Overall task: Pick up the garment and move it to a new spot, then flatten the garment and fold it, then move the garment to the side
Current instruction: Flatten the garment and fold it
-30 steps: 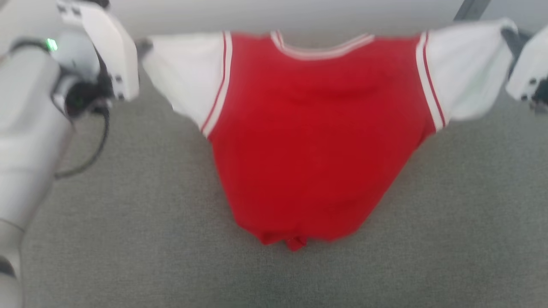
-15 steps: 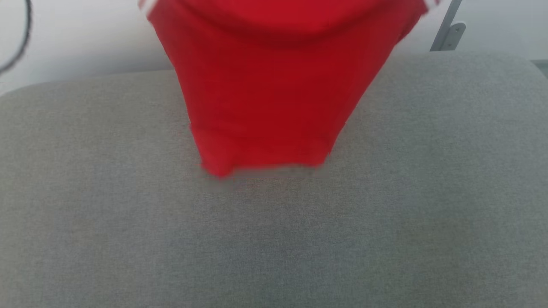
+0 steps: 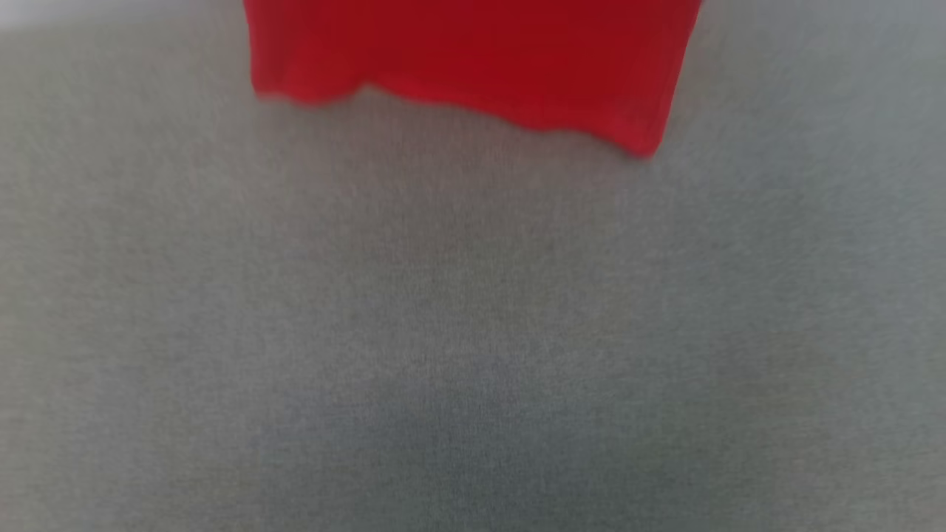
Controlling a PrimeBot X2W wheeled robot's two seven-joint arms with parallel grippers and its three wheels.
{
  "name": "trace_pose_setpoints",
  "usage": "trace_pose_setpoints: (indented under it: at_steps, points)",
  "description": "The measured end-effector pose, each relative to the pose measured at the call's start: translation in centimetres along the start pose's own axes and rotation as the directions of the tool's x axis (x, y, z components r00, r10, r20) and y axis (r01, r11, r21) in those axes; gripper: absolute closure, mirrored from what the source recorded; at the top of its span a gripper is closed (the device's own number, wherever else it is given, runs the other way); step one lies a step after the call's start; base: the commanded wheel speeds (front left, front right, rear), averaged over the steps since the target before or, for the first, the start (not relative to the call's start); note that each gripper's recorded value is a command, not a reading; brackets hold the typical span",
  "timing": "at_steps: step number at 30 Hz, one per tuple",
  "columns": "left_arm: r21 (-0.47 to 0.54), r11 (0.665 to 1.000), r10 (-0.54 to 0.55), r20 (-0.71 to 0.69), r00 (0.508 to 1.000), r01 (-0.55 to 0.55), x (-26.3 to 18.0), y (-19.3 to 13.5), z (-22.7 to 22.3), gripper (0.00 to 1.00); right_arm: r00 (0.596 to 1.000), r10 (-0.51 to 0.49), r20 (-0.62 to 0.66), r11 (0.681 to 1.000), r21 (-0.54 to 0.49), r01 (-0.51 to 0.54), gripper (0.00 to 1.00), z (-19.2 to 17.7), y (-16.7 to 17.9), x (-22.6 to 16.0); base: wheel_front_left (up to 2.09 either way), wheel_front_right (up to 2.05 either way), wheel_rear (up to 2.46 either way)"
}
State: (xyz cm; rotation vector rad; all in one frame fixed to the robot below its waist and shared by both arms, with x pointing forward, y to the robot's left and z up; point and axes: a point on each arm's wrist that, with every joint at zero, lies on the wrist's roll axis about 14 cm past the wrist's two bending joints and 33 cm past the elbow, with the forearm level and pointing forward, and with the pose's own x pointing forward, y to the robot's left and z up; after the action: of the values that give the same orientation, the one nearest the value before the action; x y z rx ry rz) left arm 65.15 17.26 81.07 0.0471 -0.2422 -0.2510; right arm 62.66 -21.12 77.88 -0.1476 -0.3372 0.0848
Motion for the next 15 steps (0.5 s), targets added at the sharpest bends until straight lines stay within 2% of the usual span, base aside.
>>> trace_pose_setpoints:
  at_steps: [5, 9, 12, 15]
  points:
    - [0.022, 0.999, 0.042, 0.119, 0.992, -0.045, 2.9, 1.4, -1.2, 1.00, 0.990, 0.003, 0.140, 0.994, -0.106, 0.013, 1.00, -2.0, -0.1, 2.8, 0.00, 0.00, 0.00]
    - [0.014, 0.996, 0.077, 0.234, 0.969, -0.082, 4.2, 2.6, -1.8, 1.00, 0.989, 0.009, 0.150, 0.981, -0.191, 0.020, 1.00, -4.7, 0.0, 4.2, 0.00, 0.00, 0.00]
    - [0.013, 0.996, 0.086, 0.252, 0.964, -0.092, 4.6, 3.2, -3.4, 1.00, 0.983, 0.047, 0.175, 0.965, -0.262, 0.001, 1.00, -5.3, 1.5, 5.0, 0.00, 0.00, 0.00]
    - [0.017, 0.996, 0.084, 0.192, 0.978, -0.089, 4.1, 3.6, -6.4, 1.00, 0.990, 0.100, 0.103, 0.960, -0.273, -0.069, 1.00, -9.2, 4.2, 4.4, 0.00, 0.00, 0.00]
